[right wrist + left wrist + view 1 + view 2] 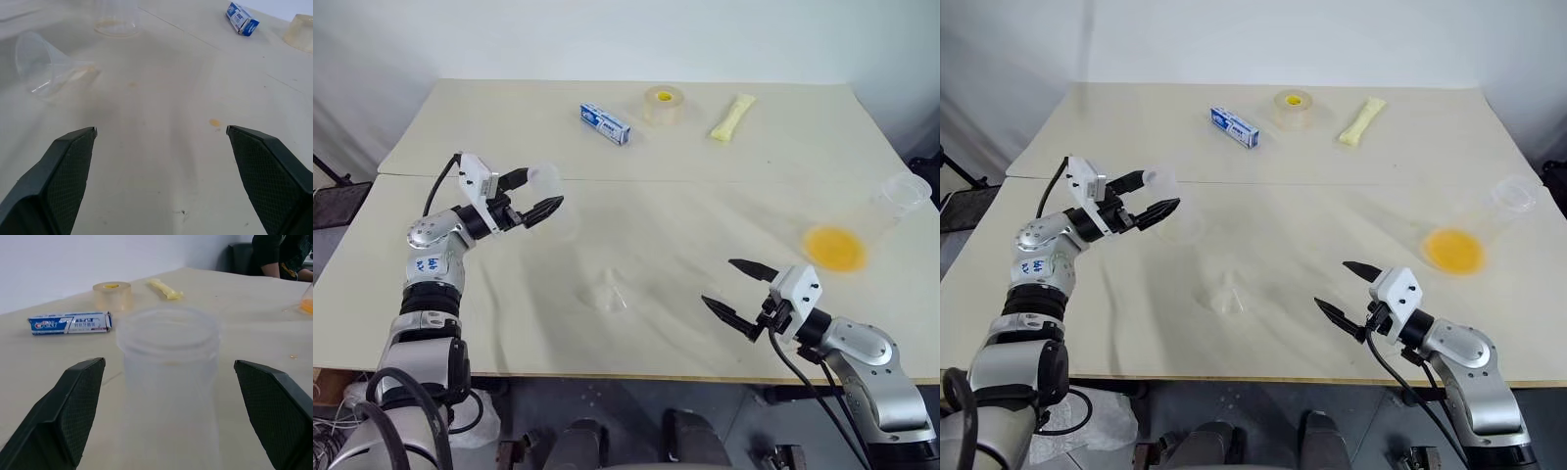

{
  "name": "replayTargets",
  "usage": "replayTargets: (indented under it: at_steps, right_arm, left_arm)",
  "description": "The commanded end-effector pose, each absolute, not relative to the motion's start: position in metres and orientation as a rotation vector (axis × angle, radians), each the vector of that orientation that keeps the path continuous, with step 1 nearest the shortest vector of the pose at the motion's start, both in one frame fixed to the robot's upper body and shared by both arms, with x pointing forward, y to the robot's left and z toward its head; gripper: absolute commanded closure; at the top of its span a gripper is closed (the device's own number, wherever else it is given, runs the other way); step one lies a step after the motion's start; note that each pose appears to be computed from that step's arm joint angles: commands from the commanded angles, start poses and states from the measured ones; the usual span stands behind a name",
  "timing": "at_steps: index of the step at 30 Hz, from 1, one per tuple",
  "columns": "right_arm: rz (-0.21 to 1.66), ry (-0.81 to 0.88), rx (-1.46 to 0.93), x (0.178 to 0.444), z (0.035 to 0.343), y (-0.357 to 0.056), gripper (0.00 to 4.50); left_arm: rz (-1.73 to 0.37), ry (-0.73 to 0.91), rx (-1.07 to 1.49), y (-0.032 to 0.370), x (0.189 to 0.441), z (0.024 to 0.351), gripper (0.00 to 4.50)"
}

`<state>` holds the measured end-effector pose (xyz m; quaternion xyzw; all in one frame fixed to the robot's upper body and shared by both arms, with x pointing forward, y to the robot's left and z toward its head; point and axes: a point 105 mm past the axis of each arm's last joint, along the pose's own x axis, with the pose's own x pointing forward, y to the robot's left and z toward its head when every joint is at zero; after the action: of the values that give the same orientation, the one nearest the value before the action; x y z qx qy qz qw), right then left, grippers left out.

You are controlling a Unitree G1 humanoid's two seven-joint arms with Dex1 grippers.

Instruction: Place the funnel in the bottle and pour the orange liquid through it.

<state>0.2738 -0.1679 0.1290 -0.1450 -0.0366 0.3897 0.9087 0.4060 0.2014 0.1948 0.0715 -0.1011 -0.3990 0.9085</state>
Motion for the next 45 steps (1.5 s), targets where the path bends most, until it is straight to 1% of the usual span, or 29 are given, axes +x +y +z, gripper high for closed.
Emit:
replayTargets:
  at_steps: [1,7,10,15,18,22,25,27,29,35,38,41,45]
  right_arm:
    - [0.805,-0.135,-0.324,0.269,0.141,-0.163,0.06]
    - [0.802,-0.134,-0.327,0.268,0.141,-0.162,0.06]
    - [0.802,-0.135,-0.329,0.267,0.142,-0.162,0.0]
    - [0.804,-0.139,-0.331,0.265,0.144,-0.161,0.0]
    - [0.804,-0.142,-0.332,0.265,0.145,-0.161,0.0]
    - [0.8,-0.149,-0.338,0.267,0.151,-0.164,0.0]
    - [0.783,-0.155,-0.343,0.27,0.156,-0.17,0.0]
    - [0.769,-0.164,-0.341,0.271,0.16,-0.173,0.0]
    - [0.758,-0.17,-0.336,0.269,0.164,-0.176,0.0]
    - [0.713,-0.16,-0.343,0.261,0.165,-0.183,0.0]
    - [0.675,-0.161,-0.351,0.257,0.165,-0.188,0.0]
    - [0.644,-0.166,-0.357,0.255,0.166,-0.191,0.0]
    - [0.586,-0.164,-0.359,0.248,0.165,-0.197,0.0]
  left_arm:
    - [-0.813,-0.253,0.168,0.202,0.409,0.209,0.0]
    - [-0.802,-0.261,0.156,0.2,0.413,0.21,0.0]
    - [-0.792,-0.283,0.138,0.2,0.413,0.214,0.6]
    - [-0.793,-0.3,0.118,0.202,0.413,0.216,2.18]
    - [-0.823,-0.317,0.114,0.2,0.41,0.221,2.21]
    - [-0.957,-0.356,0.137,0.179,0.403,0.238,2.21]
    - [-1.1,-0.38,0.17,0.153,0.394,0.251,2.21]
    - [-1.194,-0.397,0.169,0.129,0.39,0.262,2.21]
    - [-1.287,-0.387,0.169,0.102,0.387,0.267,2.21]
    - [-1.444,-0.378,0.19,0.049,0.38,0.263,2.21]
    - [-1.478,-0.342,0.23,0.025,0.382,0.252,2.21]
    - [-1.463,-0.317,0.26,0.011,0.386,0.244,2.21]
    - [-1.499,-0.284,0.23,-0.005,0.384,0.235,2.21]
